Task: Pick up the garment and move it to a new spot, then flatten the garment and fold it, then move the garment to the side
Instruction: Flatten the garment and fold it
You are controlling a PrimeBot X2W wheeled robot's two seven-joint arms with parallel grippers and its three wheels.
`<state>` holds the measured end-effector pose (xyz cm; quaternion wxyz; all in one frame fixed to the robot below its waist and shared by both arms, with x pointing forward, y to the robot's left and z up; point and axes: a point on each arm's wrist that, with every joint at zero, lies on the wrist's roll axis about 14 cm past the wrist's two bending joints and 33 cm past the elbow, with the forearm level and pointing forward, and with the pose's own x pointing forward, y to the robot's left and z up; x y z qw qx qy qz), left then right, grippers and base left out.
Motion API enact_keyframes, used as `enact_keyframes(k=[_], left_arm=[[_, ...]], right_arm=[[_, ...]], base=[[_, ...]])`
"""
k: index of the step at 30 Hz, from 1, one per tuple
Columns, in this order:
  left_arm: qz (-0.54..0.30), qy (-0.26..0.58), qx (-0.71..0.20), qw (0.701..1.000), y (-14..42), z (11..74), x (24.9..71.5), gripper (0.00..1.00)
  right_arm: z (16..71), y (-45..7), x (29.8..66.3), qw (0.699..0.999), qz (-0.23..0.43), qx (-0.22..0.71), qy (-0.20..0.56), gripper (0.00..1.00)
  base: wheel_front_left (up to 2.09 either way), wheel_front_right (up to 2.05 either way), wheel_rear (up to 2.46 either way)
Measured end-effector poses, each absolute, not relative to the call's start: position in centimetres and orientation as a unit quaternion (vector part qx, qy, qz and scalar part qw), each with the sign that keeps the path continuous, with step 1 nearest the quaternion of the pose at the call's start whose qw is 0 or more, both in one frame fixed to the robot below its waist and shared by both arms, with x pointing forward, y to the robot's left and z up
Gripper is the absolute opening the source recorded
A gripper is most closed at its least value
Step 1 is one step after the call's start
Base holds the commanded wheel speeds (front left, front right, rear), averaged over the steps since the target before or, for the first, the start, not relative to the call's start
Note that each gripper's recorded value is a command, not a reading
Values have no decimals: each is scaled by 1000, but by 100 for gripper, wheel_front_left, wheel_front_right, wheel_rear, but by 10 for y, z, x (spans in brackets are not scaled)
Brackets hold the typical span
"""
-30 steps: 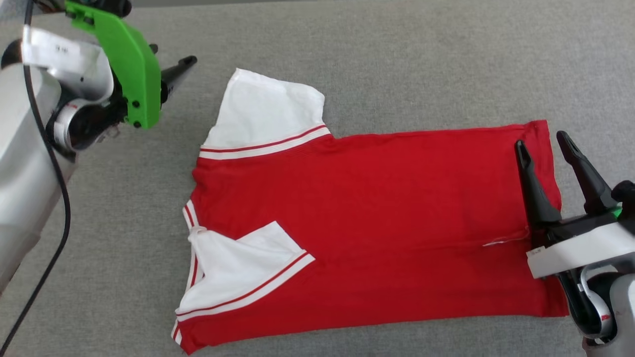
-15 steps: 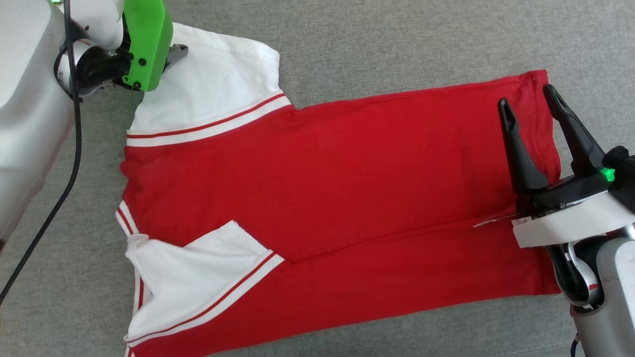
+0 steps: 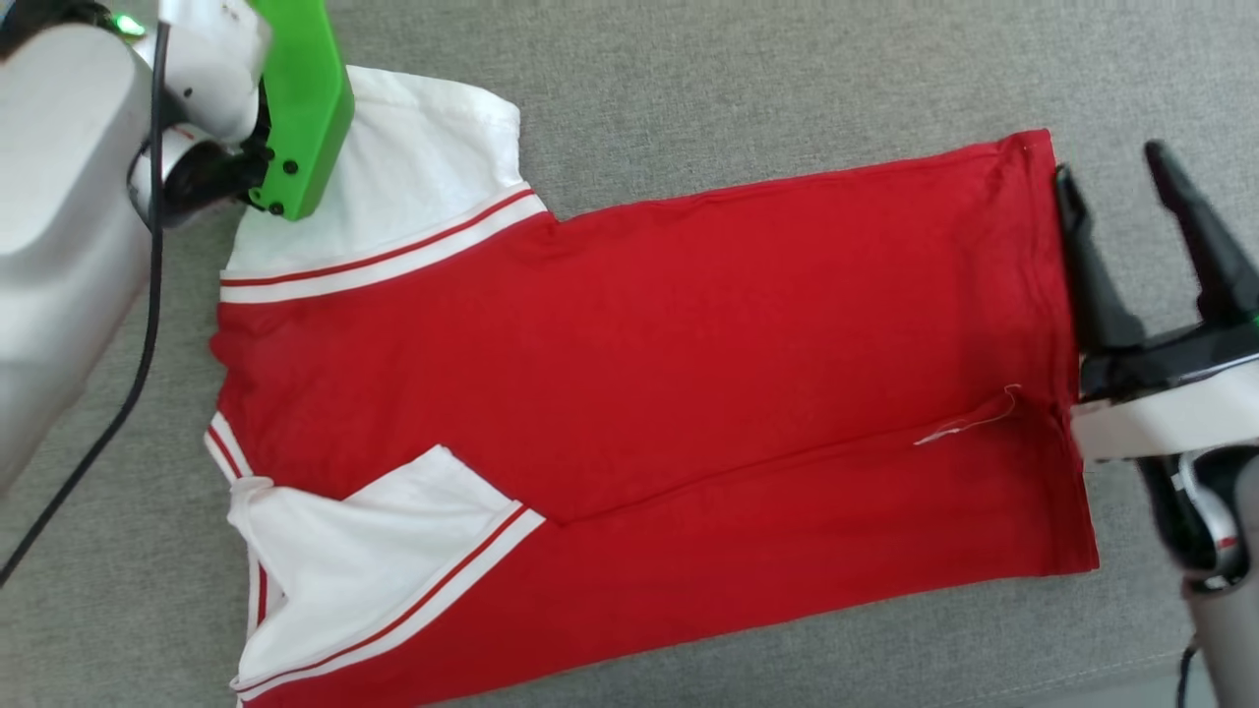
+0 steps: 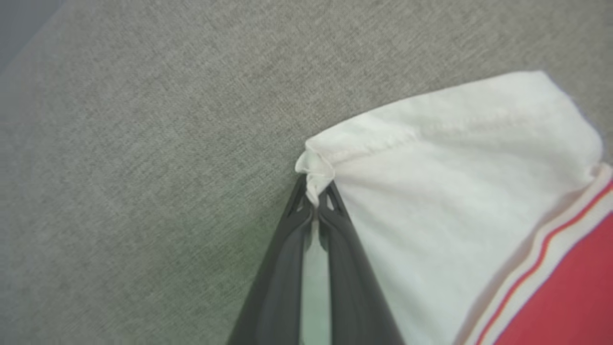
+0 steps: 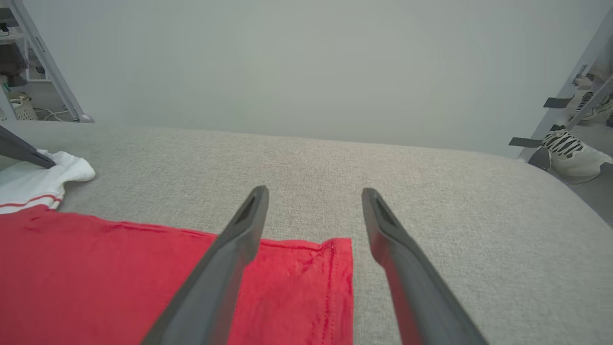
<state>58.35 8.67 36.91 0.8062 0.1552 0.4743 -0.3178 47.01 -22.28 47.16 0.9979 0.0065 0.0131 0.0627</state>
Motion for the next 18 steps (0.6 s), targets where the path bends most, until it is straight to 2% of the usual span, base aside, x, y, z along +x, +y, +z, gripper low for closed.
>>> enact_keyframes(k=[5,9,15,18], left_arm=[[-322,434,164,825,91,384,575,0],[-321,385,156,851,92,409,576,0],[-325,342,154,868,96,434,565,0],[-326,326,160,873,99,444,559,0]], right_arm=[[505,-235,483,996,80,-48,1,100],[522,-241,494,991,97,-89,30,100],[499,-237,502,969,141,-109,174,100],[479,-241,498,945,153,-118,264,100]], base=[[0,0,0],[0,0,0],[0,0,0],[0,0,0]])
